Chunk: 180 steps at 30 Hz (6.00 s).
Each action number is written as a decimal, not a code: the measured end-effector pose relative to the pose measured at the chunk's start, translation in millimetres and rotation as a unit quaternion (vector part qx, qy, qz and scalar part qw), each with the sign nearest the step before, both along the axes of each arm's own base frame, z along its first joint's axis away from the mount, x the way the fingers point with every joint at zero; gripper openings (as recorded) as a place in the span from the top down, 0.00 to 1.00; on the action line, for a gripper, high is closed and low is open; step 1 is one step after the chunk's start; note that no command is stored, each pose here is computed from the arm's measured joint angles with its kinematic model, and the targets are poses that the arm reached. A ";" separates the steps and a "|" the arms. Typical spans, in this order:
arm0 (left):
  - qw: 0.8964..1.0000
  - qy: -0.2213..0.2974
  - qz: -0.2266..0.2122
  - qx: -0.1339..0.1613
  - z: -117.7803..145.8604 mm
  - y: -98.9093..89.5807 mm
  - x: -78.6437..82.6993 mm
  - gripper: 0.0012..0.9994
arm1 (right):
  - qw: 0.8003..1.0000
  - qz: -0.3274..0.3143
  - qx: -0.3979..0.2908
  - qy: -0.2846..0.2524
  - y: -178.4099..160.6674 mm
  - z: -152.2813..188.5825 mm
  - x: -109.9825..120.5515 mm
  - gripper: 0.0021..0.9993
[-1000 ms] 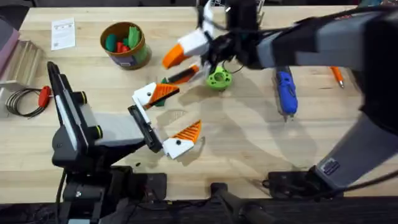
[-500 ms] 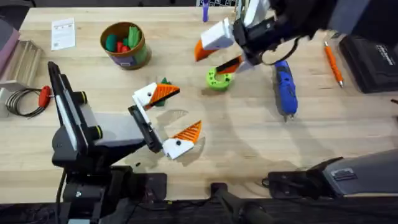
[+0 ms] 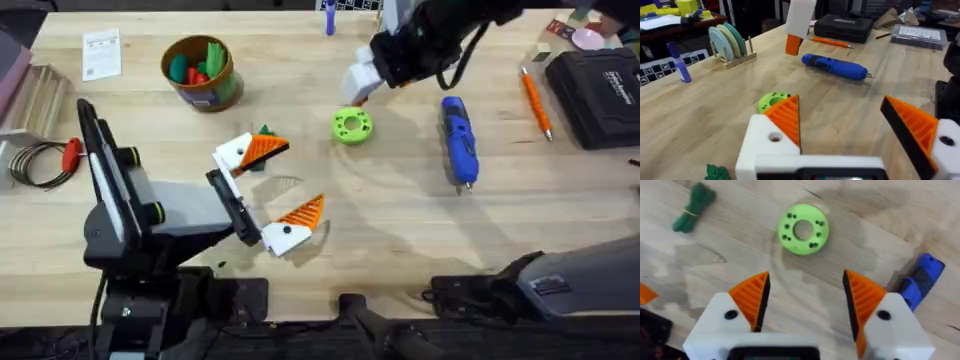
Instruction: Pick up the gripper from the table and insert it into the empty holder that is missing its gripper. Then pick up a screw, insert it into the mounting hole, and use the screwdriver to tighten it. Finally, clean up the table by picking up the vegetable and placing it into the bucket.
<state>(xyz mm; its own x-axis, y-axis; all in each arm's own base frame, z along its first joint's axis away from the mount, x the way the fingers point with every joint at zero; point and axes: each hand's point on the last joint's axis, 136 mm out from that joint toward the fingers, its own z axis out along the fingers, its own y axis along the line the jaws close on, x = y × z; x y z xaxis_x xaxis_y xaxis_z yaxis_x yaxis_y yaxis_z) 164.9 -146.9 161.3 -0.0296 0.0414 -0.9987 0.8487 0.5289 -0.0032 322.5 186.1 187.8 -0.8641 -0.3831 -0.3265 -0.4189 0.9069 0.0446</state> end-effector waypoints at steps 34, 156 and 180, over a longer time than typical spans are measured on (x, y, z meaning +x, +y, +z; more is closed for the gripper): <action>1.000 0.000 0.000 0.000 0.0 0.0 0.0 0.01 | 0.994 0.008 -0.061 0.093 10.7 -113.8 14.2 0.46; 1.000 0.000 0.000 0.000 0.0 0.0 -0.1 0.01 | 0.905 0.424 0.015 -0.046 199.9 63.8 -107.1 1.00; 1.000 0.000 0.000 0.000 0.0 0.0 -0.1 0.01 | 0.904 0.426 0.005 -0.025 200.1 51.1 -109.4 1.00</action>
